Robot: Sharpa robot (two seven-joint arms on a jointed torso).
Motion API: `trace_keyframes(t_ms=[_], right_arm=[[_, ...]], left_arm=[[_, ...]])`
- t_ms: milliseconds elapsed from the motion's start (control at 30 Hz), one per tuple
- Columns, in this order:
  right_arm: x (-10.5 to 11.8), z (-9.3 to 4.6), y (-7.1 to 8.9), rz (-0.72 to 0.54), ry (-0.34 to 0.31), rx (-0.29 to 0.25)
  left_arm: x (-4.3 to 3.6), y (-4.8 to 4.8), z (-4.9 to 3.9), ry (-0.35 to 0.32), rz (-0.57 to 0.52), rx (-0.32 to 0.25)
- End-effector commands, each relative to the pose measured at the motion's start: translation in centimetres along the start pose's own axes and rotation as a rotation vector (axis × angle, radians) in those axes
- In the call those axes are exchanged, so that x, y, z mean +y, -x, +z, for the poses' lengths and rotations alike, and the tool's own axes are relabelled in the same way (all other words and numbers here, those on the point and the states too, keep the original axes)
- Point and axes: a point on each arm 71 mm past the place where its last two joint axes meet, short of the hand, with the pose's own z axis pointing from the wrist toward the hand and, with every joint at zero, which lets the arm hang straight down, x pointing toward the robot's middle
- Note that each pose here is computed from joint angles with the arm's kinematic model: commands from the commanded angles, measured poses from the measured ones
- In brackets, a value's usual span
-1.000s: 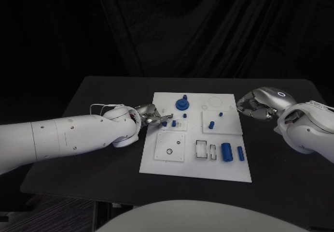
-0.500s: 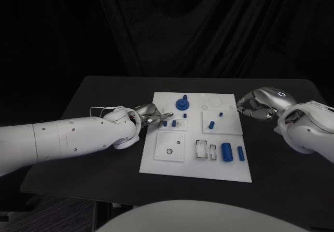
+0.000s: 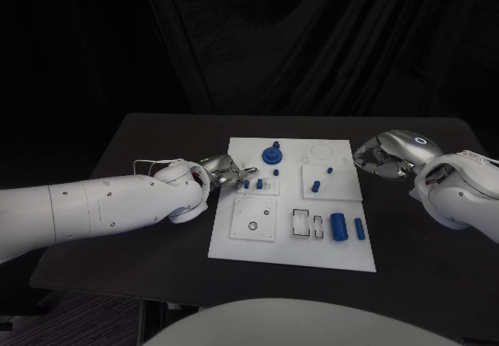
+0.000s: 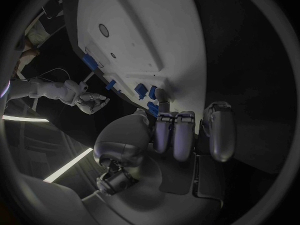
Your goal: Assemble the parts on the task board
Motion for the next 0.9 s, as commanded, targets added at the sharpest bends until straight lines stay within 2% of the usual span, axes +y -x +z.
trace_keyframes(t_ms=[33, 133, 267, 367, 433, 533, 633, 767, 900], right_arm=[[-0.1, -0.1, -0.1, -0.001, -0.014, 0.0], [-0.2, -0.2, 0.0, 0.0, -0.014, -0.003], [-0.3, -0.3, 0.0, 0.0, -0.015, -0.008], [-0.3, -0.3, 0.1, 0.001, -0.014, -0.013], [-0.2, -0.3, 0.1, 0.001, -0.012, -0.016], [-0.1, -0.2, 0.1, 0.002, -0.003, -0.024], [0.2, -0.2, 0.2, 0.005, 0.018, -0.042], [0.6, -0.1, 0.4, 0.01, 0.044, -0.065], [0.7, -0.2, 0.5, 0.012, 0.054, -0.073]], left_arm=[[0.09, -0.03, -0.17, -0.032, 0.028, -0.047], [-0.26, 0.75, -0.52, -0.112, 0.045, -0.146], [-0.97, 2.12, -1.49, -0.272, 0.048, -0.305], [-1.85, 3.4, -2.17, -0.41, 0.07, -0.391], [-2.51, 4.23, -2.36, -0.485, 0.091, -0.421], [-3.42, 5.17, -2.23, -0.575, 0.131, -0.42], [-4.03, 5.6, -1.62, -0.637, 0.161, -0.377], [-4.63, 5.54, -0.37, -0.694, 0.191, -0.295], [-5.23, 5.36, 0.84, -0.732, 0.212, -0.248]])
